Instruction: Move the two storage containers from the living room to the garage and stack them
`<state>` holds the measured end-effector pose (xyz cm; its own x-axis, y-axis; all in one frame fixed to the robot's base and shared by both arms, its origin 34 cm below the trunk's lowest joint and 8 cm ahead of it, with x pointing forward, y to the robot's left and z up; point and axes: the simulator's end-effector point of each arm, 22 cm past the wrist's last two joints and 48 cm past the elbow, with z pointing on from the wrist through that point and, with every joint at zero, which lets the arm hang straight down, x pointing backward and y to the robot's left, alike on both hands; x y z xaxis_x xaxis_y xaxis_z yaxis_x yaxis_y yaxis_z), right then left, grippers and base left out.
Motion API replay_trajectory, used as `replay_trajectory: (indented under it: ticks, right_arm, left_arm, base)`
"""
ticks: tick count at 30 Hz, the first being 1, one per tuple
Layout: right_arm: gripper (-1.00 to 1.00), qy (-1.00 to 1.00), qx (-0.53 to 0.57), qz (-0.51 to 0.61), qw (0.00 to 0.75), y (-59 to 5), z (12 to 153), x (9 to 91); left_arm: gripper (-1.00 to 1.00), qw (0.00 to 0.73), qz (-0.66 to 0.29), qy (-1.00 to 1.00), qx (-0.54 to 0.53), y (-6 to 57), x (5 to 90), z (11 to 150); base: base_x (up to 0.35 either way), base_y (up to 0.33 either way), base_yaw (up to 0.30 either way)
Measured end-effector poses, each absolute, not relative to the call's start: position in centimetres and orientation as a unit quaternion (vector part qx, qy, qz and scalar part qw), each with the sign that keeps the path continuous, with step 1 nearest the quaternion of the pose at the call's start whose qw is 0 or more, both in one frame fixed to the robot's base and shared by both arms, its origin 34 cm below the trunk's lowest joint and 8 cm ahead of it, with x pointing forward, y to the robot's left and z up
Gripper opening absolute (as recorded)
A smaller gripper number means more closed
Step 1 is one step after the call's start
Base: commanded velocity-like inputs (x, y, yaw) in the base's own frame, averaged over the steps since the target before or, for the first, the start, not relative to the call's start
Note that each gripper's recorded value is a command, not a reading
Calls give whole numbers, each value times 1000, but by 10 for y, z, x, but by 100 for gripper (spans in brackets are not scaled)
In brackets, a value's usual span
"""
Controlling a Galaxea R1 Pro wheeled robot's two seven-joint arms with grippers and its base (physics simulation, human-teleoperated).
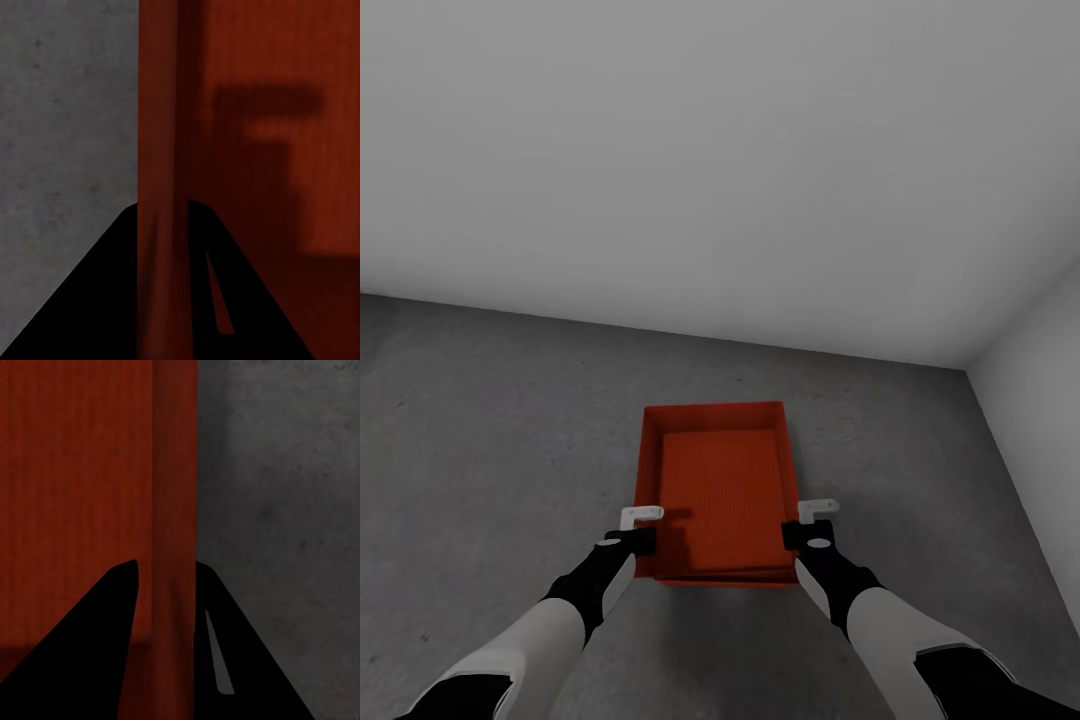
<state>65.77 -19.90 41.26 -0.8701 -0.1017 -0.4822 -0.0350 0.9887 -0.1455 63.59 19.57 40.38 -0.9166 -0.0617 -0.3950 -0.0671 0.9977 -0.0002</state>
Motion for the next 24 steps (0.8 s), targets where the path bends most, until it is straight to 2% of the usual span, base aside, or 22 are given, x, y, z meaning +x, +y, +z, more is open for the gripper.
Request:
replay_trajectory:
  ticks: [13,14,15,16,24]
  right_arm:
    - [-100,964,-37,-66,254,-199,413,659]
    - [100,964,-37,-66,254,-200,413,658]
    - [100,969,-40,-66,233,-200,408,650]
    - [100,970,-40,-65,231,-200,407,649]
    - [100,970,-42,-63,231,-199,407,649]
  left_arm:
    - [-100,204,7,978,-34,195,636,404]
    - [-100,203,7,979,-34,195,636,404]
    - [100,205,10,978,-25,202,638,404]
    - [100,203,25,979,-23,217,636,403]
    - [100,199,27,979,-22,219,634,401]
  base:
    - [0,0,0]
    - [0,0,0]
    - [0,0,0]
    - [0,0,0]
    - [0,0,0]
